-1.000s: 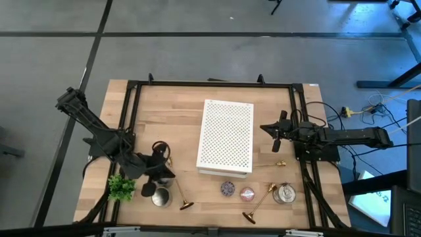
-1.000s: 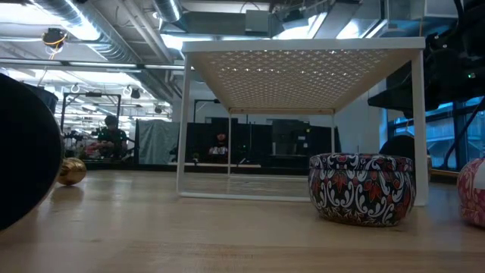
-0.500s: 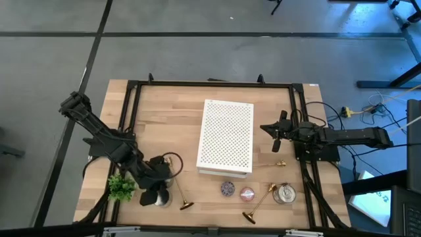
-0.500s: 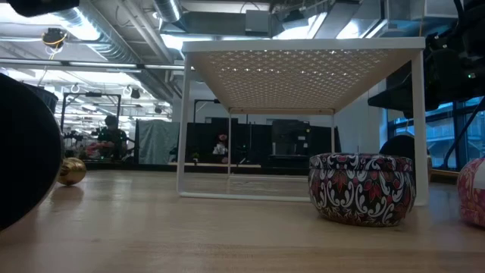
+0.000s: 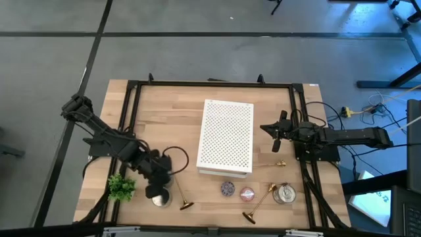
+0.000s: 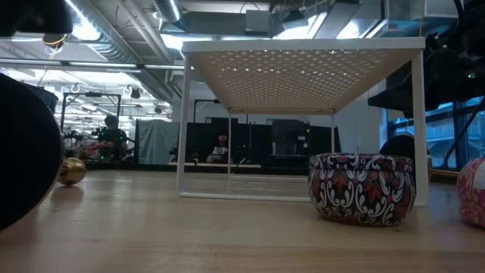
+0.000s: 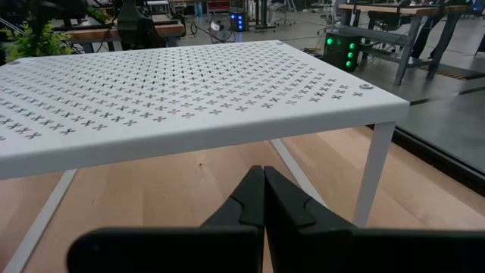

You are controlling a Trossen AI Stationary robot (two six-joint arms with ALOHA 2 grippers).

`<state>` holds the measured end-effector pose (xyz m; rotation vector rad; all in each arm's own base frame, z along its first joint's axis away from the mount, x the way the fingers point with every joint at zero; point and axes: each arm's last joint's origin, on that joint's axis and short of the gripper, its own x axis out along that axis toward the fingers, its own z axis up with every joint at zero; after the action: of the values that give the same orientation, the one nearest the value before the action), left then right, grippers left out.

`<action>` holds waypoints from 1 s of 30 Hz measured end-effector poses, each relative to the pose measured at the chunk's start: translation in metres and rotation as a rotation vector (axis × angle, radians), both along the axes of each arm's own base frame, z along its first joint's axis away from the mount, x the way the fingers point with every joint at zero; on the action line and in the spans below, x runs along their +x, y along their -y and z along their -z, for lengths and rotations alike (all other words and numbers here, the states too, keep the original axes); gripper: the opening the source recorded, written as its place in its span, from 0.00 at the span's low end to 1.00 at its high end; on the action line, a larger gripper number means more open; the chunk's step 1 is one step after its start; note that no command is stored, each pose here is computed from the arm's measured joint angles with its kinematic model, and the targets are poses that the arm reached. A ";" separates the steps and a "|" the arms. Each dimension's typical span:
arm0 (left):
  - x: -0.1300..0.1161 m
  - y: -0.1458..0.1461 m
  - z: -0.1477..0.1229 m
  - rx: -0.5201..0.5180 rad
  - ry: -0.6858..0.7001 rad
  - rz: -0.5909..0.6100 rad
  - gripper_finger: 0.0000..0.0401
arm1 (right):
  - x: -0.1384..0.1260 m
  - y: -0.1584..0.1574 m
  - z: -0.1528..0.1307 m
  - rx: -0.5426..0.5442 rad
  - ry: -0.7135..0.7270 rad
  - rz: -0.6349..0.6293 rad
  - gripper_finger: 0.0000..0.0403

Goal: Pick & Place candle stick holders
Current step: Adjust the shelf on the table

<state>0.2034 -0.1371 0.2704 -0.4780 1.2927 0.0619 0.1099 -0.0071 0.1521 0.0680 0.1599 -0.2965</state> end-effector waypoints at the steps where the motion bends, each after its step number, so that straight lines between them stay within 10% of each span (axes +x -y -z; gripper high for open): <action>1: -0.002 -0.003 0.001 0.016 -0.033 -0.020 0.47 | 0.000 0.000 0.000 0.000 0.000 0.000 0.00; 20: -0.007 -0.013 0.004 0.069 -0.119 -0.067 0.71 | 0.000 0.000 -0.001 -0.017 0.002 0.014 0.00; 30: -0.006 -0.013 0.004 0.085 -0.104 -0.045 0.71 | -0.002 0.000 -0.042 0.052 0.460 -0.020 0.00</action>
<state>0.1973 -0.1239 0.2665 -0.4360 1.3757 0.1809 0.1080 -0.0068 0.1944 0.1834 -0.2880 -0.2497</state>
